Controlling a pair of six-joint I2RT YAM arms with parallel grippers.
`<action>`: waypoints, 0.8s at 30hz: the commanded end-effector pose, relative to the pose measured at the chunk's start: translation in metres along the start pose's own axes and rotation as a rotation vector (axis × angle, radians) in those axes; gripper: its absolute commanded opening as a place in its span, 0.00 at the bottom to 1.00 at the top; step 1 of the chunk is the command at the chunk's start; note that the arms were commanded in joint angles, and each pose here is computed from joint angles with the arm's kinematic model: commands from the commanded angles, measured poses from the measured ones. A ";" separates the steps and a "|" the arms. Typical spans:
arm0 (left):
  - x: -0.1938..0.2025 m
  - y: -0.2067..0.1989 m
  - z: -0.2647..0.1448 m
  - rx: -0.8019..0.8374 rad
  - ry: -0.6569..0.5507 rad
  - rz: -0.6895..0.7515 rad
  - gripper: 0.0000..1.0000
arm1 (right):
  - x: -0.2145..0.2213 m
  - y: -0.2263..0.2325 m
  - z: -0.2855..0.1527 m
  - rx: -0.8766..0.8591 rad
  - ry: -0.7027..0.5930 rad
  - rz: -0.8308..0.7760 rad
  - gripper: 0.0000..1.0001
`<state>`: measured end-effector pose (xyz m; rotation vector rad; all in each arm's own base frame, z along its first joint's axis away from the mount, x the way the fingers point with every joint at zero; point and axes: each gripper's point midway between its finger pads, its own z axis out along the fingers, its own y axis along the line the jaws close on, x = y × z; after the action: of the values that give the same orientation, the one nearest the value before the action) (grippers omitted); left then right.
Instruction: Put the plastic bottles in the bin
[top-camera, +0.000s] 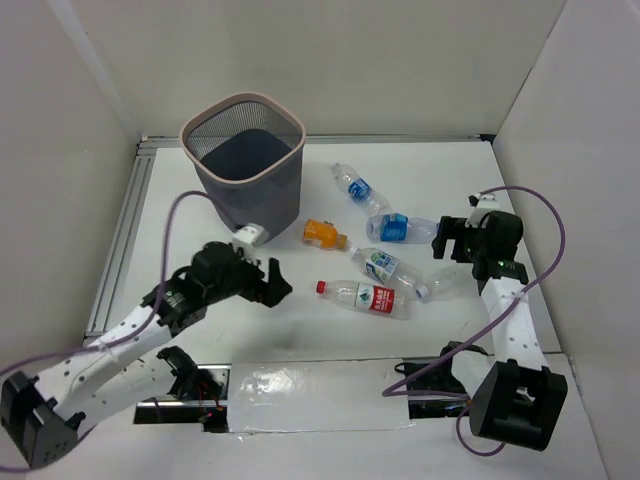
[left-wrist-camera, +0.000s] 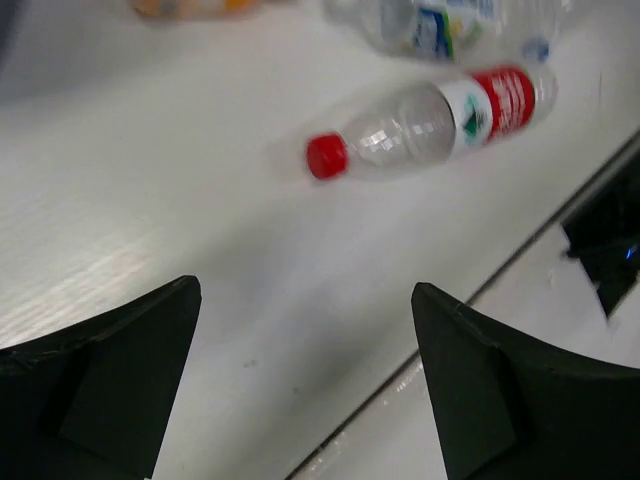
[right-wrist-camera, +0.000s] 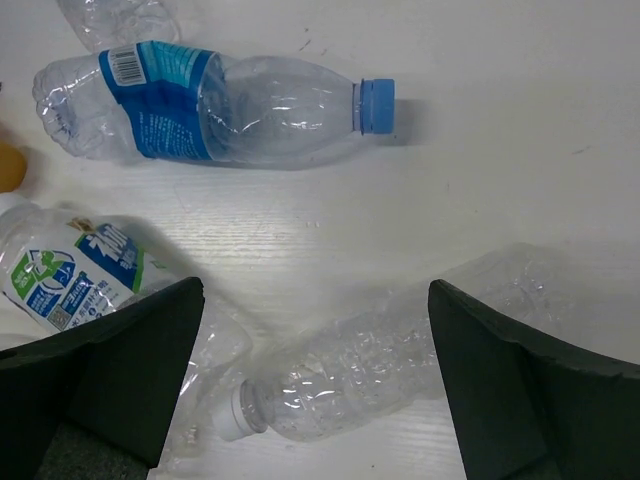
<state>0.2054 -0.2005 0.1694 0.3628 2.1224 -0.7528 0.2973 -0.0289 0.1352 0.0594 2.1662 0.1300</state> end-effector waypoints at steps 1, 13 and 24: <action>0.008 -0.041 0.018 0.055 0.046 0.096 1.00 | -0.021 -0.002 -0.004 -0.016 -0.041 -0.034 1.00; 0.015 -0.088 0.065 0.034 0.145 0.396 0.93 | -0.015 0.006 -0.009 -0.154 0.024 -0.157 1.00; 0.036 -0.095 0.092 0.141 0.272 0.645 0.99 | -0.010 0.024 -0.005 -0.291 0.021 -0.237 0.94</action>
<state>0.1906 -0.3210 0.1285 1.0879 2.1014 -0.4865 0.2912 -0.0104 0.1341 -0.2797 2.1896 0.2906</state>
